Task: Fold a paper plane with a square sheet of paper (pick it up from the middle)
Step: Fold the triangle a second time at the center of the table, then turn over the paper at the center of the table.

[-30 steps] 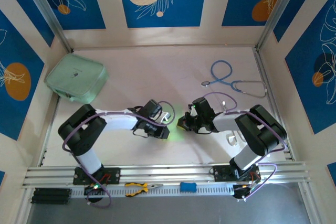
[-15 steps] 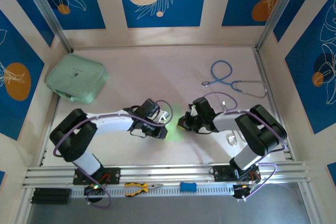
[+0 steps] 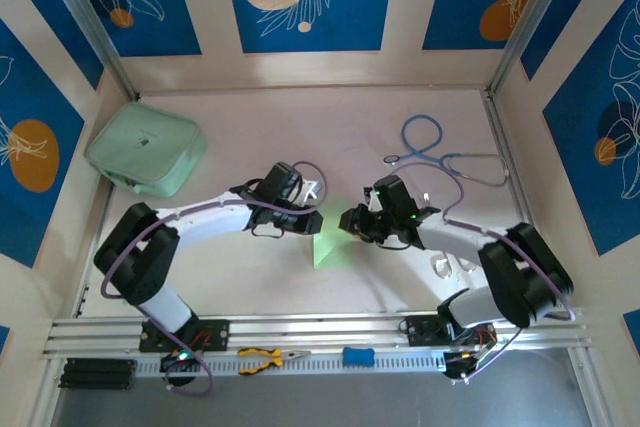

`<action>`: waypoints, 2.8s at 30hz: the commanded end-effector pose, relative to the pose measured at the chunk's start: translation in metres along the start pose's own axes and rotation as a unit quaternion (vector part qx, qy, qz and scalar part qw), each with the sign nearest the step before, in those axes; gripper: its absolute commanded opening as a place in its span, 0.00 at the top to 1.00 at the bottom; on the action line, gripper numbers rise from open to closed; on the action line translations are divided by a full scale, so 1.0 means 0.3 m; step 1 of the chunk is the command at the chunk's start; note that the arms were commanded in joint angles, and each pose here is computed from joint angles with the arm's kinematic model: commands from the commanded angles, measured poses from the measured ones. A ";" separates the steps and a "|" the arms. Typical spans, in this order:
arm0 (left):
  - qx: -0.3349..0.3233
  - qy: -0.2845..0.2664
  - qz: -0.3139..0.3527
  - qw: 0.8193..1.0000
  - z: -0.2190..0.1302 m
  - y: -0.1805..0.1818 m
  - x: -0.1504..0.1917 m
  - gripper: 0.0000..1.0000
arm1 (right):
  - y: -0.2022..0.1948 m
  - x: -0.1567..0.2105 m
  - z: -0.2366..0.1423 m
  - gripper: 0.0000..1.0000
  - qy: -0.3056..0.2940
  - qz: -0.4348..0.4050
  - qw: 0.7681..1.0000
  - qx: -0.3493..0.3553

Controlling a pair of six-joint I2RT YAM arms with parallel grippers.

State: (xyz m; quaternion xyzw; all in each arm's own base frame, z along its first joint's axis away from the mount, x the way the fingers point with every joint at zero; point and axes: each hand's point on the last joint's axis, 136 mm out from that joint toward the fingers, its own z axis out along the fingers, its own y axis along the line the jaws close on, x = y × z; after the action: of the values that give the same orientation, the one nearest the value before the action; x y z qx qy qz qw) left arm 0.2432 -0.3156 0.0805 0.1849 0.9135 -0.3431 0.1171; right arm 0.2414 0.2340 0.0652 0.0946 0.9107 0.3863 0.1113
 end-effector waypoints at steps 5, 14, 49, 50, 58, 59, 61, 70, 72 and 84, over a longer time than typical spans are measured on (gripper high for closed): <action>0.032 0.029 0.005 0.999 0.052 -0.007 0.009 0.87 | -0.109 0.121 -0.049 0.63 0.005 0.054 0.997 0.057; -0.013 0.064 -0.002 0.998 0.134 0.102 0.070 0.89 | -0.140 0.221 -0.041 0.63 0.021 0.096 0.993 0.064; 0.006 0.083 -0.028 0.996 0.156 0.109 0.134 0.91 | -0.031 0.156 0.071 0.54 0.013 0.059 0.998 0.017; 0.006 0.084 -0.028 0.996 0.156 0.110 0.135 0.91 | -0.028 0.148 0.072 0.54 0.012 0.059 0.998 0.014; 0.010 0.086 -0.028 0.996 0.155 0.103 0.132 0.91 | -0.014 0.091 0.089 0.52 0.010 0.052 0.999 -0.005; 0.010 0.084 -0.028 0.996 0.153 0.101 0.129 0.91 | -0.017 0.086 0.092 0.52 0.010 0.053 0.999 -0.005; 0.011 0.084 -0.028 0.996 0.152 0.098 0.128 0.91 | -0.016 0.077 0.095 0.52 0.009 0.050 0.999 -0.009; 0.011 0.083 -0.027 0.996 0.150 0.096 0.124 0.92 | 0.001 0.043 0.086 0.52 0.014 0.024 0.999 -0.036; 0.011 0.084 -0.027 0.996 0.150 0.097 0.125 0.92 | -0.003 0.036 0.086 0.52 0.014 0.020 0.999 -0.035; 0.013 0.083 -0.026 0.996 0.145 0.089 0.120 0.92 | -0.022 0.000 0.116 0.59 0.021 0.023 0.998 -0.048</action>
State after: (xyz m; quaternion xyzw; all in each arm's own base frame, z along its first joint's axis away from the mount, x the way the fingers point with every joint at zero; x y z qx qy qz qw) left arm 0.2293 -0.3180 0.0203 0.1925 0.9200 -0.3384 0.0455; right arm 0.2424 0.2452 0.0291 0.1227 0.8974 0.4164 0.0791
